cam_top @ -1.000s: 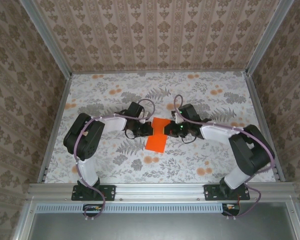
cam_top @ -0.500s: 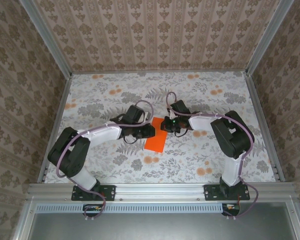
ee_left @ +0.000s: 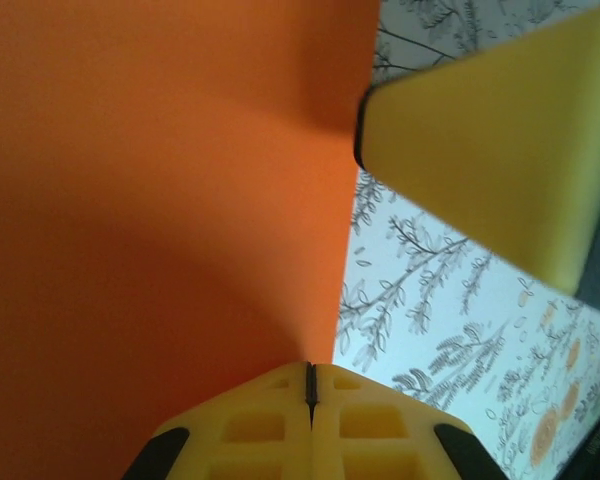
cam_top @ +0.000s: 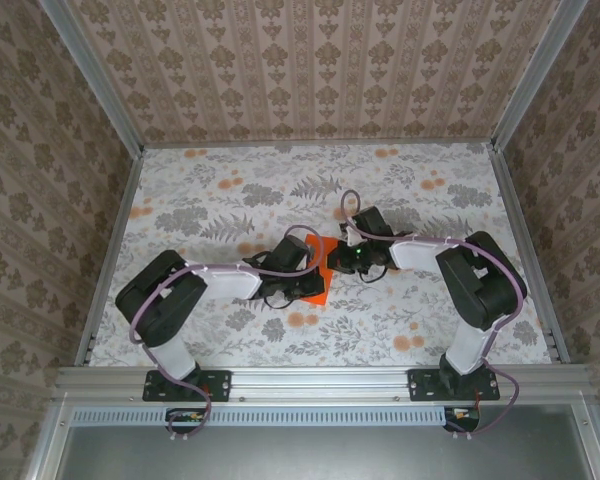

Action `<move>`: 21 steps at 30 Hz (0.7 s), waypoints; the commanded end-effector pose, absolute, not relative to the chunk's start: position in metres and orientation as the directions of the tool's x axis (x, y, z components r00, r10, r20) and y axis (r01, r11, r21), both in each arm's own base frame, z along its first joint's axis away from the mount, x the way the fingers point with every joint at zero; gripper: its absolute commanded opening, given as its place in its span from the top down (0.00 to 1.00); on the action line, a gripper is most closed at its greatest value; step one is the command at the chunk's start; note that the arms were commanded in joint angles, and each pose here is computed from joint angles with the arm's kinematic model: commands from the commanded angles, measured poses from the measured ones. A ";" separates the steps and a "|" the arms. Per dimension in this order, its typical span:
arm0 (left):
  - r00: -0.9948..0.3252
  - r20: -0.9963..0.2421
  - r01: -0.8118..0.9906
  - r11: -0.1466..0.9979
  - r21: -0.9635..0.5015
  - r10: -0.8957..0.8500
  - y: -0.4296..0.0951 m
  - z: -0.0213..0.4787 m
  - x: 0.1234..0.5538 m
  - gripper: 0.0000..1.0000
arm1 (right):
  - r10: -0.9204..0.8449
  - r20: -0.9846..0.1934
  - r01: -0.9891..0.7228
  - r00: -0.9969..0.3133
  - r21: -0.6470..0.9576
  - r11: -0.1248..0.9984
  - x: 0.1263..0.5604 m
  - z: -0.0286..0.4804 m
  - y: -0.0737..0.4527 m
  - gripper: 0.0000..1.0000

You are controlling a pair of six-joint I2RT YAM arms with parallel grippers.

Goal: Fold a paper plane with a square sheet of paper (pick it up from the middle)
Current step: Fold the square sheet of paper in half at the center of the table.

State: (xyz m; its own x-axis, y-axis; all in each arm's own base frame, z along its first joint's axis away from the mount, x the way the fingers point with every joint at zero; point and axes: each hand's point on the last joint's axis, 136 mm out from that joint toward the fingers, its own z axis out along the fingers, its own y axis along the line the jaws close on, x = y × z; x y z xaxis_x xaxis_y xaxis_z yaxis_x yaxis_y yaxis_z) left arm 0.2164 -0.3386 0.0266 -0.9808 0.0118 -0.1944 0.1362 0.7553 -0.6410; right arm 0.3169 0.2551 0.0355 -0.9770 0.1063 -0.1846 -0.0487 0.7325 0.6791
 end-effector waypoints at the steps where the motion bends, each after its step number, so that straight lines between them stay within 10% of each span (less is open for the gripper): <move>1: -0.975 -0.224 0.146 0.734 -0.663 -0.008 -0.353 0.035 0.227 0.96 | 0.077 -0.187 -0.077 -0.979 0.697 0.713 0.313 0.034 0.257 1.00; 21: -0.999 -0.050 0.015 0.831 -0.557 -0.016 -0.324 -0.013 0.200 1.00 | 0.101 -0.159 -0.030 -0.982 0.658 0.753 0.353 0.009 0.249 1.00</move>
